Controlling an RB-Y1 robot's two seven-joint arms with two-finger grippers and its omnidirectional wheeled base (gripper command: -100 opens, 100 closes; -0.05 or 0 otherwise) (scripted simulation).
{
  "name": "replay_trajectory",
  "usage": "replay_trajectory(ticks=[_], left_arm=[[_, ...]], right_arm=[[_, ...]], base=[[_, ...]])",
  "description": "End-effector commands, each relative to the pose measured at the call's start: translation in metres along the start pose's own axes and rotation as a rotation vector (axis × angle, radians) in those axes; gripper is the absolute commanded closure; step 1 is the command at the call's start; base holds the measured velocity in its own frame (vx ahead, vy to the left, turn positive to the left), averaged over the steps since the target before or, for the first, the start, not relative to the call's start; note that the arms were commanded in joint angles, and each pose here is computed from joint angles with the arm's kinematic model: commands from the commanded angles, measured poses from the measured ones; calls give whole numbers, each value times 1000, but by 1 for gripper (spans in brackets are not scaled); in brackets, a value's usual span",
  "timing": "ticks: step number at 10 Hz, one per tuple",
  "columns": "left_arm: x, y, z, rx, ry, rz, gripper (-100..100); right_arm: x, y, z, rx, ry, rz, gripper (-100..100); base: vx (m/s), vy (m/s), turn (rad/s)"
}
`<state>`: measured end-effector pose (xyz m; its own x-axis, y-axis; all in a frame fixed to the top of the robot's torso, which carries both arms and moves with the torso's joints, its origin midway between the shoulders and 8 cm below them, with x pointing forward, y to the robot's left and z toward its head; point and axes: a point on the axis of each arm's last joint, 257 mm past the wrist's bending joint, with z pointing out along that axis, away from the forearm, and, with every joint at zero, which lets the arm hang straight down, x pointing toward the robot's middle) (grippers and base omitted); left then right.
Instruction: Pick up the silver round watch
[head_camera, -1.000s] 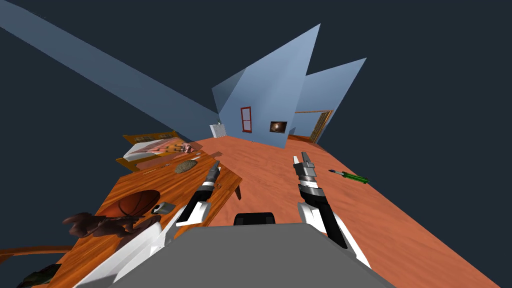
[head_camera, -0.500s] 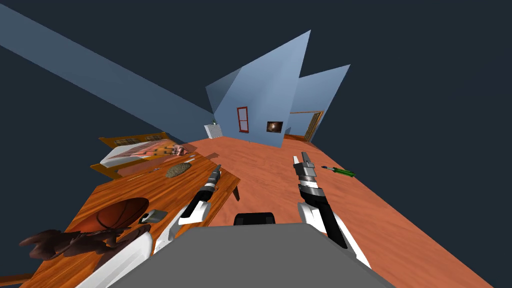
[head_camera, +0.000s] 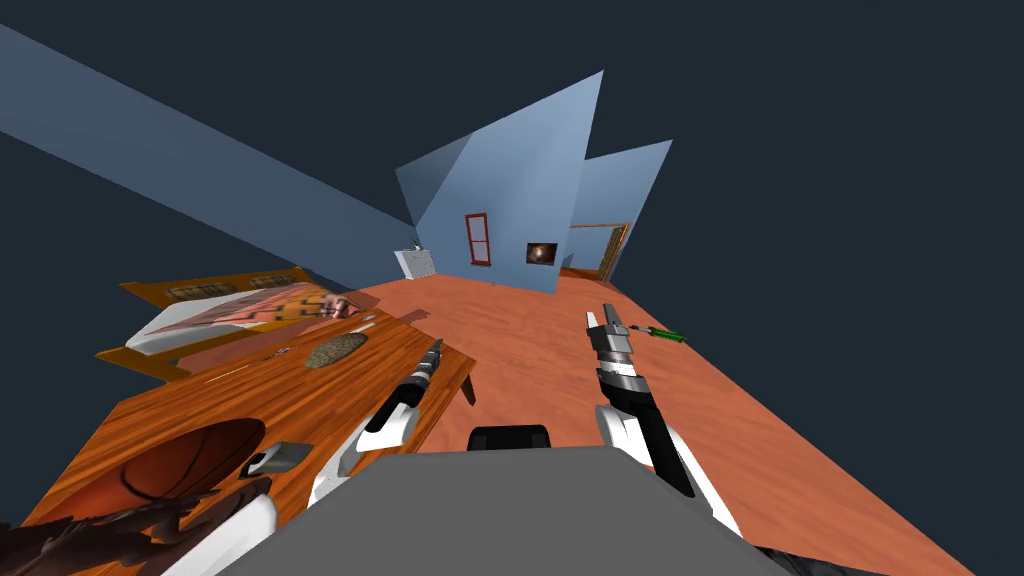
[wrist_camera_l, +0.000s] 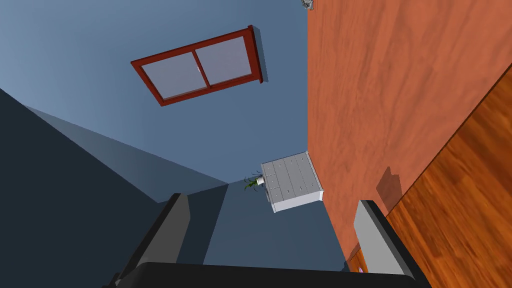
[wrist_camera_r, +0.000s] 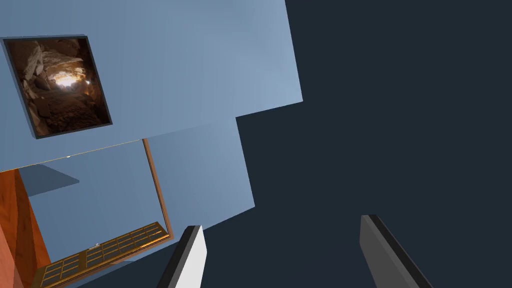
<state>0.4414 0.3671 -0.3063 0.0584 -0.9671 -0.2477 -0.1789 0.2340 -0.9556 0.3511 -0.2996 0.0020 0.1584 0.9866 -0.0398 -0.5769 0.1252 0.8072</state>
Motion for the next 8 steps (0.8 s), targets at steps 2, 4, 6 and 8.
replay_trajectory(ticks=[2, 4, 6, 8], left_arm=[[-1, 40, 3, -109, 16, 2, -100], [-4, 79, 0, -206, 23, 4, -100], [-5, 87, -2, -221, 21, 4, -100], [-7, 116, -7, -299, 29, 5, -100]], right_arm=[[0, 0, 0, 0, 0, 0, 0], [0, 0, 0, 0, 0, 0, 0], [0, 0, 0, 0, 0, 0, 0], [0, 0, 0, 0, 0, 0, 0]], base=[[3, 10, -126], [6, 14, -134], [3, 12, -34], [5, 14, -126]])
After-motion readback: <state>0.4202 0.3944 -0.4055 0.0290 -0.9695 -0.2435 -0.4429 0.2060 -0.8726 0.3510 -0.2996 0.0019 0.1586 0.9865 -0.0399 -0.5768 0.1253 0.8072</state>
